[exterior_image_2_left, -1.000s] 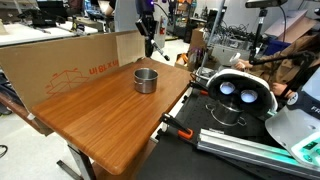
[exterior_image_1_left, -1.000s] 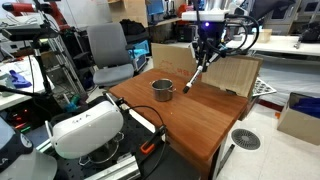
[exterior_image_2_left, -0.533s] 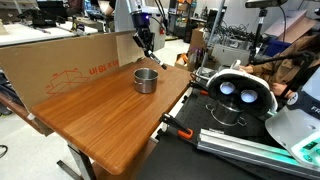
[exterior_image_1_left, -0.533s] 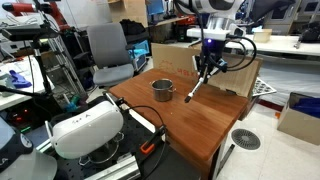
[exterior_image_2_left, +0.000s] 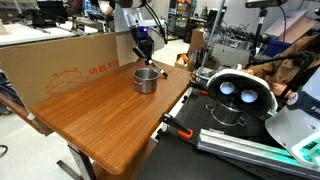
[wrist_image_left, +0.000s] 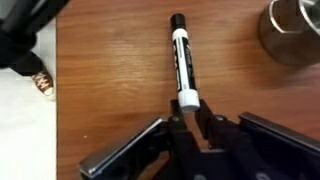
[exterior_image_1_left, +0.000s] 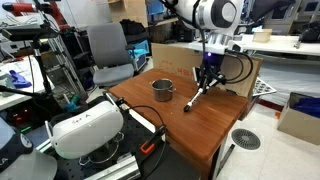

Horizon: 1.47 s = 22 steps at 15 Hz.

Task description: Pick up the pen from the silver pot and put it on the table

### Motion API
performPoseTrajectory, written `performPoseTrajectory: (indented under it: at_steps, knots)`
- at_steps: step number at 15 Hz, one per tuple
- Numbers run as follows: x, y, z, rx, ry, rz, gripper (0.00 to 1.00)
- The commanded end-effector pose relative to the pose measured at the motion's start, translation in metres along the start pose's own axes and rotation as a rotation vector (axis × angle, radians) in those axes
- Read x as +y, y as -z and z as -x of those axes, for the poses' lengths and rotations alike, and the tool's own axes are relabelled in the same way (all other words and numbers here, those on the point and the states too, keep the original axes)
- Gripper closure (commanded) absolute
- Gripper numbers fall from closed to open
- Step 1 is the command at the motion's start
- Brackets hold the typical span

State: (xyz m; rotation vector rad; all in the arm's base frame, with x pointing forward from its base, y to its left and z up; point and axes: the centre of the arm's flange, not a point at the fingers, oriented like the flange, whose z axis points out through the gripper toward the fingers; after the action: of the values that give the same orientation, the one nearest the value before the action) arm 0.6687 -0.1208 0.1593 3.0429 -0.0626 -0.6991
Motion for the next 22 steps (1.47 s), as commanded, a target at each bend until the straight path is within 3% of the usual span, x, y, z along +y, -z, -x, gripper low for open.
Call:
performPoseTrajectory:
  at_steps: [1, 4, 5, 7, 13, 22]
  knots:
    - [0.002, 0.004, -0.020, -0.028, -0.019, 0.036, 0.95]
    - [0.003, 0.006, -0.025, -0.021, -0.022, 0.054, 0.95]
    - [0.003, 0.006, -0.026, -0.027, -0.022, 0.061, 0.54]
    - [0.003, 0.007, -0.026, -0.027, -0.015, 0.074, 0.46]
    - [0.001, 0.010, -0.026, -0.025, -0.007, 0.083, 0.02]
    - [-0.007, 0.030, -0.007, 0.038, 0.020, 0.073, 0.00]
